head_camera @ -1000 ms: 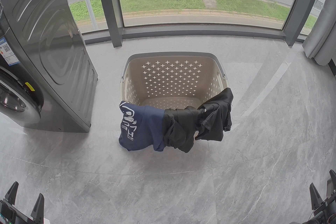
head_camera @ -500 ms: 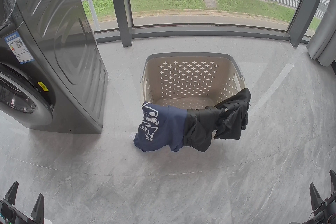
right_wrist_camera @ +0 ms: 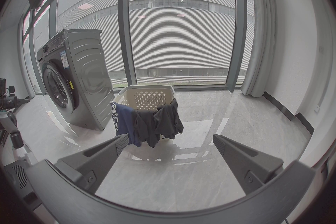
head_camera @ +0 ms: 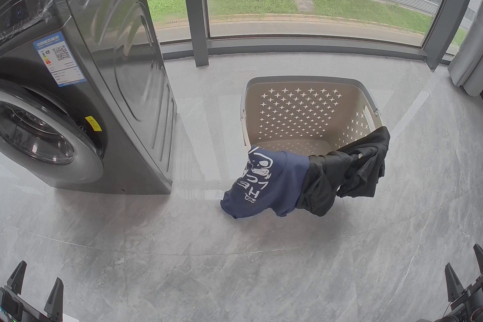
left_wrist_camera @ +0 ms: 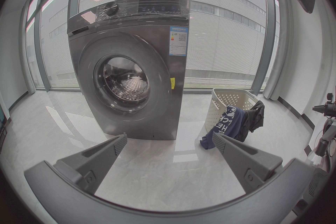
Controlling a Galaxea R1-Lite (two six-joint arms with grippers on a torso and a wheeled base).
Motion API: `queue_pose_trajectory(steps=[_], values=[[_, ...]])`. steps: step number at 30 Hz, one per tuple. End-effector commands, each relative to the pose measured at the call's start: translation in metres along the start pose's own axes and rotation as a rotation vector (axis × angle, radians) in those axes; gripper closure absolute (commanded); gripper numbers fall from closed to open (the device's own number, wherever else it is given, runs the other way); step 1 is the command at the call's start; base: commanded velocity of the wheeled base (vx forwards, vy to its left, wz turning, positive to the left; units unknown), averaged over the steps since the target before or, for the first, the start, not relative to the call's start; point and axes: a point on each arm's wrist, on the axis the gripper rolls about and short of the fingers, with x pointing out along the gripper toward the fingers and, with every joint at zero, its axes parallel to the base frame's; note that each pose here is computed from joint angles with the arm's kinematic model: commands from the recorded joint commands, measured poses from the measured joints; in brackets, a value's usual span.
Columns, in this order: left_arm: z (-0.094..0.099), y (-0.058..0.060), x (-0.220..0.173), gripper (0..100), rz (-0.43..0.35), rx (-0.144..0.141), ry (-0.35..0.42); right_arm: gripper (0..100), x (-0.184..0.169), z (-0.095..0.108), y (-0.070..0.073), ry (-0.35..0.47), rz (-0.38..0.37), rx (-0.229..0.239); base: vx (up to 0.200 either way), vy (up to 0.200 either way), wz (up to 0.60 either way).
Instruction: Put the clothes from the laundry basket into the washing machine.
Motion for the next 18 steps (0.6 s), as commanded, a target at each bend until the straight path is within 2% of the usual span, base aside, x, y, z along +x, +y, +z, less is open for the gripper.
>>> queue_pose_trajectory(steps=[1, 18], values=[[-0.0043, 0.0002, 0.0004, 0, 0.001, 0.0, 0.006, 0, 0.0, -0.0048, 0.0, 0.0, 0.001, 0.0, 0.0, 0.2, 0.0], [-0.0043, 0.0002, 0.0004, 0, 0.001, 0.0, 0.006, 0, 0.0, -0.0048, 0.0001, 0.0, -0.001, 0.0, 0.0, 0.2, 0.0]])
